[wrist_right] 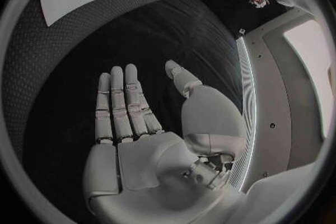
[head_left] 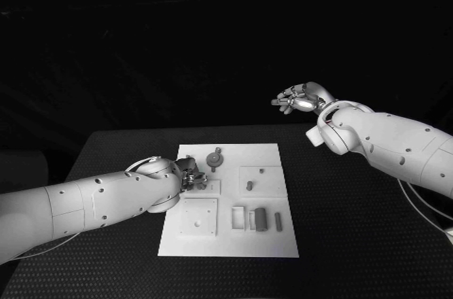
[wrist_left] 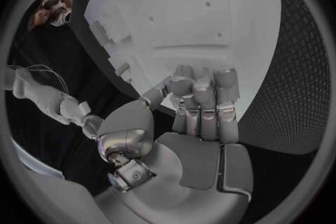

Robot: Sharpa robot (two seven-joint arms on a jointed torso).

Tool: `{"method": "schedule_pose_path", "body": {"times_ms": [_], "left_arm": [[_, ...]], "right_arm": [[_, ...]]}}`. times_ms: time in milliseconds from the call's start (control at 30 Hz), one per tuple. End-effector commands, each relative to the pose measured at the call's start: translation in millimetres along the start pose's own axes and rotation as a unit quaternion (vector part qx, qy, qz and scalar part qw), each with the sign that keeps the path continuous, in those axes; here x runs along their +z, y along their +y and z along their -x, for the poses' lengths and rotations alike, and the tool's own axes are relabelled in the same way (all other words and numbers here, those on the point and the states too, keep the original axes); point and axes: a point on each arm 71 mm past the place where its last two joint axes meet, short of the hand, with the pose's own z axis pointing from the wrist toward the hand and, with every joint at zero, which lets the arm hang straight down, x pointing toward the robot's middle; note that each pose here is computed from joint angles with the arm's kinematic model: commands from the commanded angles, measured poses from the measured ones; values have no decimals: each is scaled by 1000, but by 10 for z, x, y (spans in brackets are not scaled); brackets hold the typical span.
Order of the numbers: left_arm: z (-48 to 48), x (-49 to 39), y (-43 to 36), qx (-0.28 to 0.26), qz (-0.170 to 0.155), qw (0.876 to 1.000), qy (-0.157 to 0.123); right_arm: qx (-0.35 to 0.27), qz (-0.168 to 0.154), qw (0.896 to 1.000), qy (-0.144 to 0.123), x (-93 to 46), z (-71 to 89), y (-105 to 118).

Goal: Assemble the parts on the task board

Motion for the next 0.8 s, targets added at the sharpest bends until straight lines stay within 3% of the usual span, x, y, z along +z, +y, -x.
{"method": "schedule_pose_path", "body": {"times_ms": [33, 233, 800], "left_arm": [[-42, 13, 33, 12, 11, 1000, 24], [-33, 23, 57, 13, 15, 999, 25], [-72, 29, 7, 13, 9, 999, 44]], "right_arm": [[1, 5, 1000, 6, -2, -8, 9], [1, 5, 1000, 5, -1, -6, 7], [1, 5, 1000, 6, 1, -10, 7]]}}
